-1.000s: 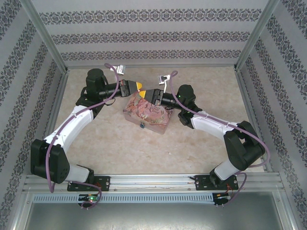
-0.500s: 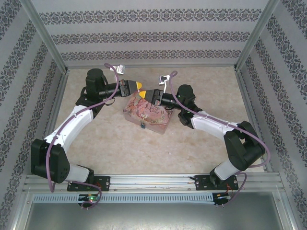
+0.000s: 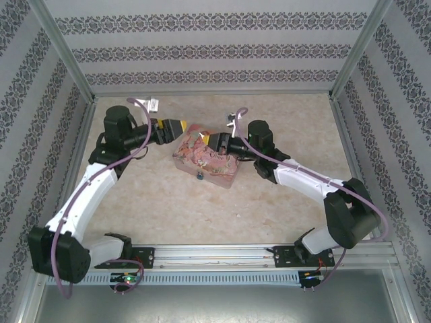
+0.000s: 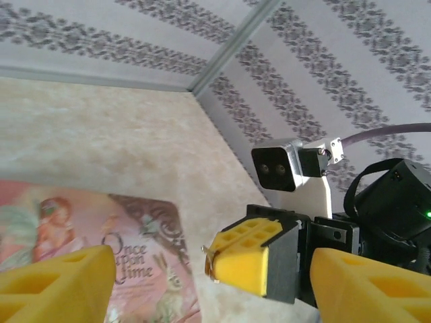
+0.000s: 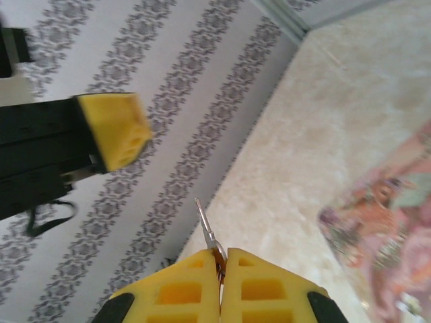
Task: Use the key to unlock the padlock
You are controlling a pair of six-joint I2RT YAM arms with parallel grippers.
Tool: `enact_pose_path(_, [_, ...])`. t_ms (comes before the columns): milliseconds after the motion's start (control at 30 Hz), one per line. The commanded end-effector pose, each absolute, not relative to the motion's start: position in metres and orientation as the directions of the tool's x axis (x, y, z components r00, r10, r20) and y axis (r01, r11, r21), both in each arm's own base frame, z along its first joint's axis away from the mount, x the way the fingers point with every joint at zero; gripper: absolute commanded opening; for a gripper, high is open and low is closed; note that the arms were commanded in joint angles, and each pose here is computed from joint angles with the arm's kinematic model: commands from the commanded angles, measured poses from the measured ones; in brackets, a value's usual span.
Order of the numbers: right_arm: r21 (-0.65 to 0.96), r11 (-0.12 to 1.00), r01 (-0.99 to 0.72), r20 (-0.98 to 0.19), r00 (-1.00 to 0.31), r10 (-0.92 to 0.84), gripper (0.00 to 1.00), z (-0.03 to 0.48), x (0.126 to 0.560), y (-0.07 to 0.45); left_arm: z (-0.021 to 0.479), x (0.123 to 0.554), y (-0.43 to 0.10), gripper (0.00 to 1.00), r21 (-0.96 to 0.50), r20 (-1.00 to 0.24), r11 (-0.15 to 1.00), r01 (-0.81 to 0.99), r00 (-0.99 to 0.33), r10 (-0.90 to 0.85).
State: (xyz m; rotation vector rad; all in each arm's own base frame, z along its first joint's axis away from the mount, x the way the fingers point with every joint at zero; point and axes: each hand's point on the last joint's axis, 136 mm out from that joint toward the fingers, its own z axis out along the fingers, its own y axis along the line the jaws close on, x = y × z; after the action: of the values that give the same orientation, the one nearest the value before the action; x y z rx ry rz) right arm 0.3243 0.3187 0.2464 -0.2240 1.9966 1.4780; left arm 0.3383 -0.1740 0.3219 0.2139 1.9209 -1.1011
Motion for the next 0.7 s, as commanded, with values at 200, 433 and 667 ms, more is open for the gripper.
enact_pose_path(200, [0.819,0.489,-0.301,-0.469,-0.842,0.267,0.00,0.168,0.330,0.285,0.214,0.310,-0.149,0.84,-0.579,-0.671,0.730,0.364,-0.721,-0.172])
enact_pose_path(433, [0.835,0.499,-0.232,-0.407,-0.870,0.277,0.00,0.141,0.332,0.285,0.175,0.293,-0.161,0.84,-0.629,-0.657,0.657,0.415,-0.735,-0.165])
enact_pose_path(667, [0.831,0.523,-0.187,-0.375,-0.884,0.280,0.00,0.120,0.333,0.278,0.145,0.302,-0.166,0.82,-0.708,-0.595,0.609,0.358,-0.767,-0.241])
